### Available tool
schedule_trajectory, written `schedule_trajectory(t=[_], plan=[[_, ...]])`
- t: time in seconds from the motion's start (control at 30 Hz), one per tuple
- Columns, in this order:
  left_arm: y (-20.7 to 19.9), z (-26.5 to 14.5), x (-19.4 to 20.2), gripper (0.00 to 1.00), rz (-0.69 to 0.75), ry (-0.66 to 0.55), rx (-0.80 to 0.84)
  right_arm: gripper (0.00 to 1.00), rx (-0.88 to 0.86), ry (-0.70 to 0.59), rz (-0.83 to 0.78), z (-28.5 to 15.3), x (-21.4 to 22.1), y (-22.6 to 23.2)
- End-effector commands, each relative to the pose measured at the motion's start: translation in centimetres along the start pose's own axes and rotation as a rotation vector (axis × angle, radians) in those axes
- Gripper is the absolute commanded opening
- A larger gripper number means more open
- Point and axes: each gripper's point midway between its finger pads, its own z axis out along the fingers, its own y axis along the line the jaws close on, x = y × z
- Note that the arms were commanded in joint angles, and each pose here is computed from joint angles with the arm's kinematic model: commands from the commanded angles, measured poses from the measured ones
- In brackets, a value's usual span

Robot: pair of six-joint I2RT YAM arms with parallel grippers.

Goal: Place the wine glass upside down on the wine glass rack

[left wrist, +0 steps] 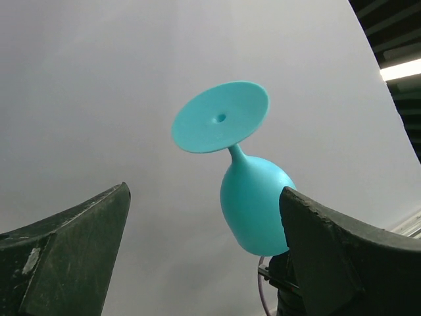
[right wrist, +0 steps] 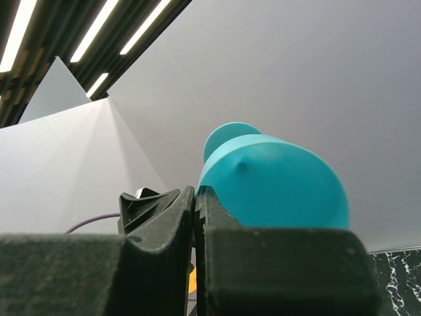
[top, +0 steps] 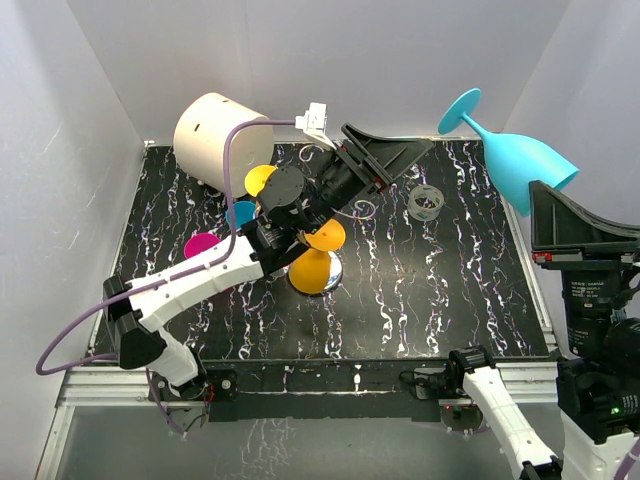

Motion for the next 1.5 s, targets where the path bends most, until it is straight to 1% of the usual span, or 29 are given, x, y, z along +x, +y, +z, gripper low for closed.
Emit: schedule_trajectory(t=[0.0,0.13,0.17,0.23,0.3,0.4,0.5,0.67,0.7,0.77,0.8,1.0,1.17,1.33,1.47], plan=[[-2.5,0.7,-1.4,0.91,-0.108,-0.050,0.067,0.00,-0.083,-0.032,0.041,0.9,-0.4,1.5],[-2.0,1.4,-1.1,0.80,-0.188,-0.061,0.071,0.00,-0.104,-0.024,0.063,1.8,0.4,1.4],[-2.3,1.6,-1.3,0.73,-0.194,-0.074,0.092,0.00,-0.107,-0.018,0.069,2.0,0.7,1.3],[-2.5,2.1,-1.5,0.67,-0.194,-0.095,0.129,0.00,-0.118,-0.003,0.081,2.4,1.3,1.2],[-2.6,2.7,-1.6,0.65,-0.204,-0.104,0.135,0.00,-0.131,0.008,0.096,2.7,1.8,1.2],[-2.2,3.5,-1.5,0.65,-0.214,-0.116,0.139,0.00,-0.140,0.024,0.111,3.0,2.6,1.1],[-2.6,3.4,-1.9,0.65,-0.211,-0.147,0.174,0.00,-0.139,0.031,0.116,3.1,2.9,0.9],[-2.3,3.2,-2.8,0.65,-0.198,-0.197,0.172,0.00,-0.135,0.041,0.117,3.2,3.4,0.6],[-2.4,3.2,-3.0,0.62,-0.194,-0.208,0.177,0.00,-0.139,0.045,0.115,3.2,3.5,0.7],[-3.2,3.1,-3.6,0.53,-0.167,-0.232,0.214,0.00,-0.155,0.061,0.096,3.1,3.7,1.0],[-3.6,3.0,-3.8,0.51,-0.154,-0.242,0.228,0.00,-0.157,0.070,0.080,3.1,3.6,1.1],[-4.5,2.6,-4.9,0.43,-0.146,-0.279,0.251,0.00,-0.200,0.115,0.075,3.1,4.3,1.9],[-4.8,2.5,-4.8,0.34,-0.154,-0.276,0.268,0.00,-0.225,0.144,0.087,3.3,5.1,2.0],[-5.4,2.3,-5.3,0.31,-0.130,-0.294,0.289,0.00,-0.229,0.161,0.060,3.0,5.7,1.8],[-6.0,2.2,-5.6,0.24,-0.112,-0.301,0.309,0.00,-0.212,0.167,0.057,2.7,5.9,1.4]])
